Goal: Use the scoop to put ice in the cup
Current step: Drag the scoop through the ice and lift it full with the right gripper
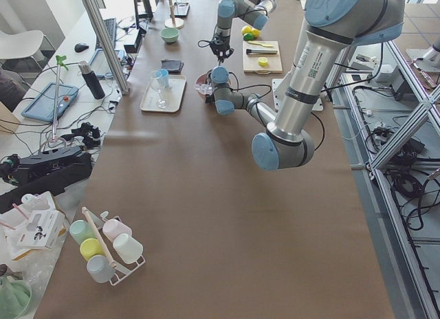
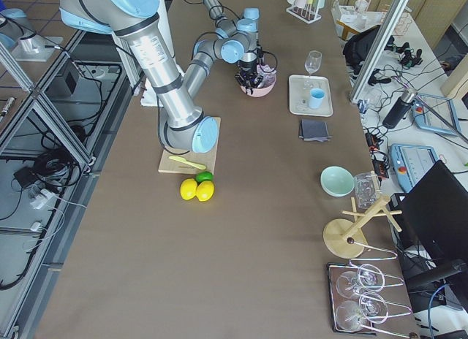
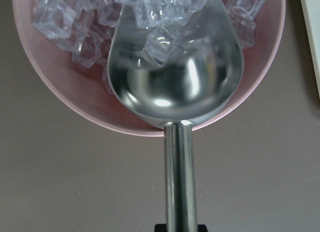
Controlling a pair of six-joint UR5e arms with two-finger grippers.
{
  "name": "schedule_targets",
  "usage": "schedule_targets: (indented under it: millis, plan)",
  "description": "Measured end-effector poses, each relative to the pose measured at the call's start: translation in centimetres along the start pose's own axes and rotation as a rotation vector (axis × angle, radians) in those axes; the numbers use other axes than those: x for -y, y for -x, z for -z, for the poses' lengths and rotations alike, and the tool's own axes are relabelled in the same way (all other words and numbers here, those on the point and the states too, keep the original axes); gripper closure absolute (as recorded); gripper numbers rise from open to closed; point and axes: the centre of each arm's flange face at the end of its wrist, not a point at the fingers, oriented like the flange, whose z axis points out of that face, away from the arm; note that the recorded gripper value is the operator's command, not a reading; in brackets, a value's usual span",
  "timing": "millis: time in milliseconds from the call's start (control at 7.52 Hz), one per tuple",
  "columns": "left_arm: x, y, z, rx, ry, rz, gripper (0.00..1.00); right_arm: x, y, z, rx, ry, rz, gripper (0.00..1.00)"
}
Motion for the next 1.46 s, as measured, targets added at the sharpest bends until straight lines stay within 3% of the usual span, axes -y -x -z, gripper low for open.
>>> schedule_targets:
  millis: [532, 797, 1462]
  plan:
    - [0.2, 0.0, 0.1, 0.001, -0.003, 0.001, 0.01, -1.4, -0.3, -0.9, 0.020, -0.126, -0.068, 1.00]
    - [0.1, 0.0, 0.0, 0.001, -0.001, 0.002, 0.01, -1.6, 0.0, -0.7, 0.045, -0.159, -0.087, 1.00]
    - [-0.1, 0.0, 0.0, 0.000, 0.002, 0.001, 0.01, -3.5, 0.7, -1.4, 0.125, -0.312, -0.154, 1.00]
